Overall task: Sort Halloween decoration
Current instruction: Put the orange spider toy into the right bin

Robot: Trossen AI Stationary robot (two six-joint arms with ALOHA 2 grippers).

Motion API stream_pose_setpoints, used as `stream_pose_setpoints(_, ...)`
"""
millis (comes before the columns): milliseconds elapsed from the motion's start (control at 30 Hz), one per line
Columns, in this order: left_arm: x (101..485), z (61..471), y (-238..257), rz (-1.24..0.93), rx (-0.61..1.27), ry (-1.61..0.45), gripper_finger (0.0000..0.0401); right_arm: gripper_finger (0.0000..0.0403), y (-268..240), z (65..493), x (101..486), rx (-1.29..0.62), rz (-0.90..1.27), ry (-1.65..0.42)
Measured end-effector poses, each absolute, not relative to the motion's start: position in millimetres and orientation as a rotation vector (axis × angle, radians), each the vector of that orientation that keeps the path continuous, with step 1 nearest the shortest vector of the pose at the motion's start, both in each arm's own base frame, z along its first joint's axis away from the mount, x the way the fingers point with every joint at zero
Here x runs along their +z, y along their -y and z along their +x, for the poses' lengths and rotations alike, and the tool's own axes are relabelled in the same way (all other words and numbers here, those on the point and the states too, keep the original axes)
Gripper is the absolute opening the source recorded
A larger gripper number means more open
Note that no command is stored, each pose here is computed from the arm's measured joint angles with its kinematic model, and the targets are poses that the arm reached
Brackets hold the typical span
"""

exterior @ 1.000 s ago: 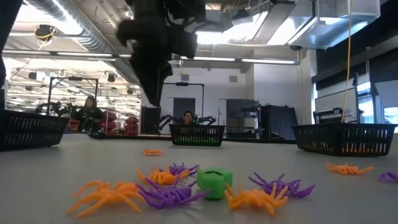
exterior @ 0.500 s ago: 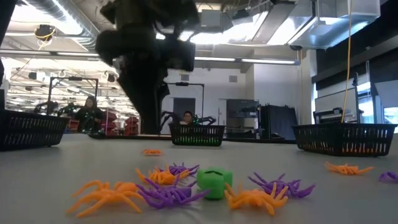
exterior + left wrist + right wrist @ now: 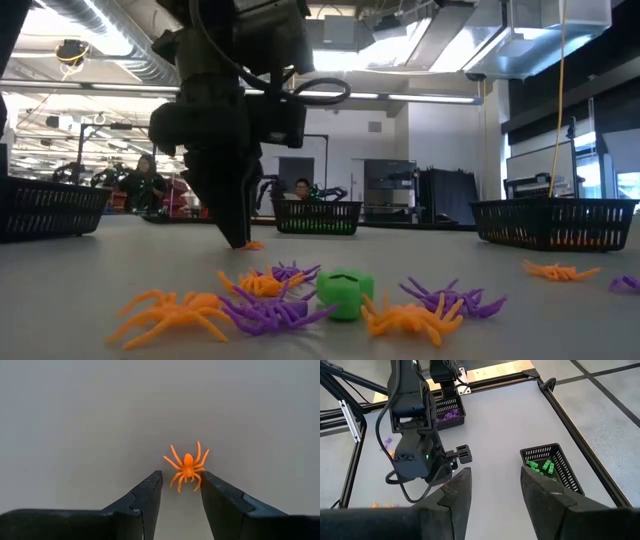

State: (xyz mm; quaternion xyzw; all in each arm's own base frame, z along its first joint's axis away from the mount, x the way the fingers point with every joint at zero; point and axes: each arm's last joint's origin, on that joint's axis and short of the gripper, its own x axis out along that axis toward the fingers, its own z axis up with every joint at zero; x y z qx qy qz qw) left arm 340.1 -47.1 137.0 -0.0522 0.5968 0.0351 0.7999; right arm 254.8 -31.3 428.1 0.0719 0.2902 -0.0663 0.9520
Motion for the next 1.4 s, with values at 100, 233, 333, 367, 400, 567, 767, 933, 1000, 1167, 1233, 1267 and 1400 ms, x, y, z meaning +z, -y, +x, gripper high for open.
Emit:
stream_pose_setpoints(100,132,341,49,-0.107,0.075,-1.293,0.0135,0.0167,31,255,428,-0.135,0.147,-0.59)
stream_pose_setpoints(233,132,341,51,-0.093,0.073,-1.293,0.0135,0.0167,31,255,428,-0.139,0.162,-0.59)
stream_pose_setpoints(333,133,341,51,-0.09,0.076,-1.29,0.0126,0.0167,31,255,428,-0.14,0.163,-0.59)
stream_pose_setpoints(367,133,341,51,-0.092,0.074,-1.291,0.012,0.0167,31,255,428,-0.14,0.163,-0.589)
stream_pose_setpoints(400,132,341,51,-0.095,0.072,-1.292,0.0112,0.0167,31,255,428,-0.14,0.164,-0.59)
stream_pose_setpoints(567,132,341,52,-0.115,0.052,-1.297,0.0062,0.0167,31,255,428,-0.14,0.164,-0.59)
stream_pose_setpoints(767,132,341,53,-0.156,0.038,-1.302,0.0005,0.0167,31,255,428,-0.14,0.164,-0.59)
stream_pose_setpoints(933,137,340,52,-0.179,0.046,-1.278,0.0001,0.0167,31,255,428,-0.14,0.164,-0.59)
stream_pose_setpoints(1000,142,340,52,-0.182,0.047,-1.264,0.0,0.0167,31,255,428,-0.14,0.164,-0.59)
stream_pose_setpoints(1167,159,339,47,-0.187,0.06,-1.197,0.0,0.0167,31,255,428,-0.139,0.161,-0.59)
stream_pose_setpoints(1233,169,339,46,-0.181,0.077,-1.15,0.0,0.0167,31,255,428,-0.138,0.156,-0.59)
stream_pose_setpoints(1267,174,338,45,-0.179,0.085,-1.124,0.0,0.0167,31,255,428,-0.135,0.147,-0.592)
stream_pose_setpoints(1400,200,336,37,-0.182,0.145,-1.007,0.0,0.0167,30,247,432,-0.131,0.137,-0.58)
